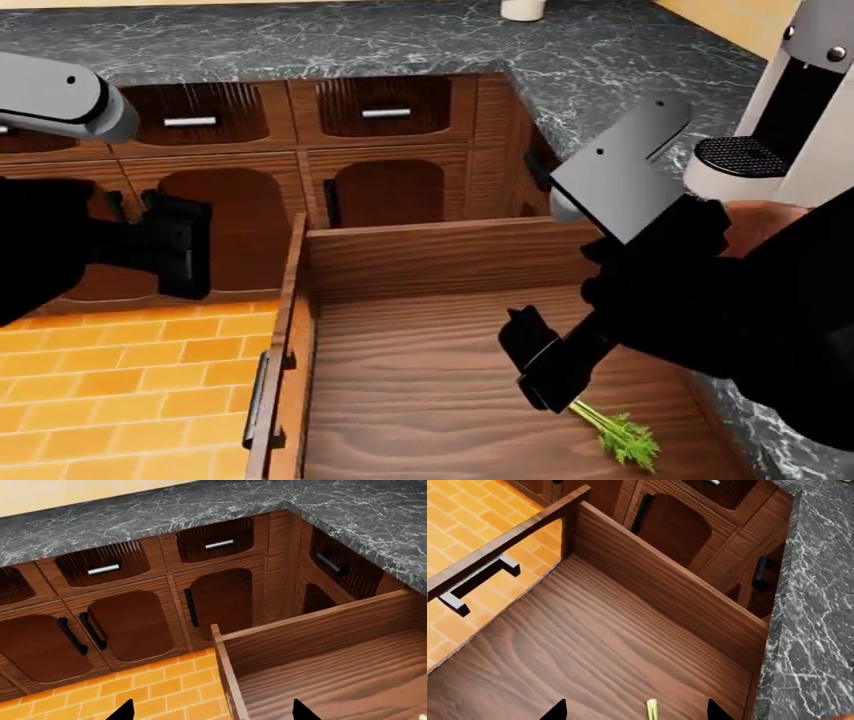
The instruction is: Place the bar in the bowl and close the drawer.
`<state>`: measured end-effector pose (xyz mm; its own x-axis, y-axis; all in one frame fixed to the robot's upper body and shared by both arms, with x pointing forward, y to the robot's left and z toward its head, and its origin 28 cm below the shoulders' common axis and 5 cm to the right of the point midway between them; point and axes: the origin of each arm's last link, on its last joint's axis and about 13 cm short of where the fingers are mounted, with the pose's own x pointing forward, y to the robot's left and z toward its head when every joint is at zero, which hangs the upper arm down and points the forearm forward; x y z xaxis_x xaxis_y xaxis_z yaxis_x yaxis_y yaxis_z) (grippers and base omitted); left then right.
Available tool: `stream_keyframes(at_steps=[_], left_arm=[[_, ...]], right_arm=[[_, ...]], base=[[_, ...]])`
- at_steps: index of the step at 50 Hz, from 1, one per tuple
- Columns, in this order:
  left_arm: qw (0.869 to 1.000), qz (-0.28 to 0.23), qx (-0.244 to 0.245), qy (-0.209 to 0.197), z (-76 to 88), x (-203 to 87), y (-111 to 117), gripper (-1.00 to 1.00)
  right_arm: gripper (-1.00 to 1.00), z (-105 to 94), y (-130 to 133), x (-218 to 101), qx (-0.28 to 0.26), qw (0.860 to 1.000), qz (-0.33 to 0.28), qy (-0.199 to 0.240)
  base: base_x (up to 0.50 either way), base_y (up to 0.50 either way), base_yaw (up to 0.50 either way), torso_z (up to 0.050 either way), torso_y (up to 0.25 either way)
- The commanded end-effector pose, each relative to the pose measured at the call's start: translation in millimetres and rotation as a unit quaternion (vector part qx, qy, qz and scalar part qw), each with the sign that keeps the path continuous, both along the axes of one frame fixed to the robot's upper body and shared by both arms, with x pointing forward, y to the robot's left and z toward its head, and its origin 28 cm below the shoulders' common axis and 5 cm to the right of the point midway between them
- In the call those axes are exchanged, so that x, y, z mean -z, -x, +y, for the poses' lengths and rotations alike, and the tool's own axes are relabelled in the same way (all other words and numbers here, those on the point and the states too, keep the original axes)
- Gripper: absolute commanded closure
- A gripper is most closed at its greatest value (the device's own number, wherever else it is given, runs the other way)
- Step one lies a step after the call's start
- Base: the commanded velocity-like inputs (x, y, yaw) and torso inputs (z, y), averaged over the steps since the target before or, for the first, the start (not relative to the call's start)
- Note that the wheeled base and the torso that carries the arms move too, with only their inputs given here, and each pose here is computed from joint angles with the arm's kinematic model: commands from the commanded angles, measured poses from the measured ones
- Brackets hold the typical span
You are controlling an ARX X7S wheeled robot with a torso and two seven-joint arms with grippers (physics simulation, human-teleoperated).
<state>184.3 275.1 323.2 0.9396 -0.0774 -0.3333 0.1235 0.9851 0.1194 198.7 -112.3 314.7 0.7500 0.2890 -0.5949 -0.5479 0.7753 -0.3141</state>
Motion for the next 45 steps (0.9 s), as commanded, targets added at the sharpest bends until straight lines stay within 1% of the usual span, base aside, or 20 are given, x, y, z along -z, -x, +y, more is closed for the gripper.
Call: stream_keyframes(at_steps=[1,14,18,22,26,31,33,38,42,45], left_arm=[[1.000,0.001,0.000,0.001,0.8,1.4,-0.6,-1.00],[1.000,0.002,-0.004,0.005,3.2,1.9,-0.2,-1.00],[1.000,0.004,-0.008,0.009,5.3,2.0,-0.9,-1.00],[1.000,0.003,-0.017,0.021,11.6,0.4,-1.8,-1.00],[0.999,-0.004,-0.033,0.041,22.4,-3.7,0.9,-1.00],[0.996,0.010,-0.049,0.069,38.8,-0.7,-0.2,-1.00],[0.996,0.012,-0.057,0.074,46.0,4.6,-2.0,-1.00],[0.993,0.030,-0.055,0.096,67.1,22.4,-8.7,-1.00],[0.987,0.054,-0.040,0.148,82.9,44.3,-18.5,-1.00],[0.977,0.065,-0.017,0.201,95.6,60.9,-29.1,-1.00]], right_arm=[[-1.00,0.0,1.4,0.2,-0.010,1.000,0.007,-0.004],[-1.00,2.3,4.4,-1.1,-0.019,1.000,-0.002,0.000],[-1.00,2.8,6.3,-2.3,-0.025,1.000,-0.007,0.000],[-1.00,3.5,8.9,-4.6,-0.027,0.999,-0.017,0.003],[-1.00,3.3,10.4,-7.5,-0.024,0.999,-0.026,0.003],[-1.00,3.6,13.7,-9.7,-0.024,0.999,-0.031,0.002],[-1.00,3.9,14.2,-10.4,-0.024,0.999,-0.034,0.004],[-1.00,4.4,14.2,-11.6,-0.024,0.999,-0.036,0.004],[-1.00,5.8,14.8,-11.8,-0.026,0.999,-0.038,0.009],[-1.00,6.5,15.1,-12.3,-0.027,0.999,-0.040,0.011]], base=[[0.50,-0.05,0.00,0.000,0.000],[0.50,-0.05,0.00,0.000,0.000],[0.06,-0.01,0.00,0.000,0.000],[0.00,0.00,0.00,0.000,0.000],[0.00,0.00,0.00,0.000,0.000],[0.00,0.00,0.00,0.000,0.000],[0.00,0.00,0.00,0.000,0.000],[0.00,0.00,0.00,0.000,0.000],[0.00,0.00,0.00,0.000,0.000],[0.00,0.00,0.00,0.000,0.000]])
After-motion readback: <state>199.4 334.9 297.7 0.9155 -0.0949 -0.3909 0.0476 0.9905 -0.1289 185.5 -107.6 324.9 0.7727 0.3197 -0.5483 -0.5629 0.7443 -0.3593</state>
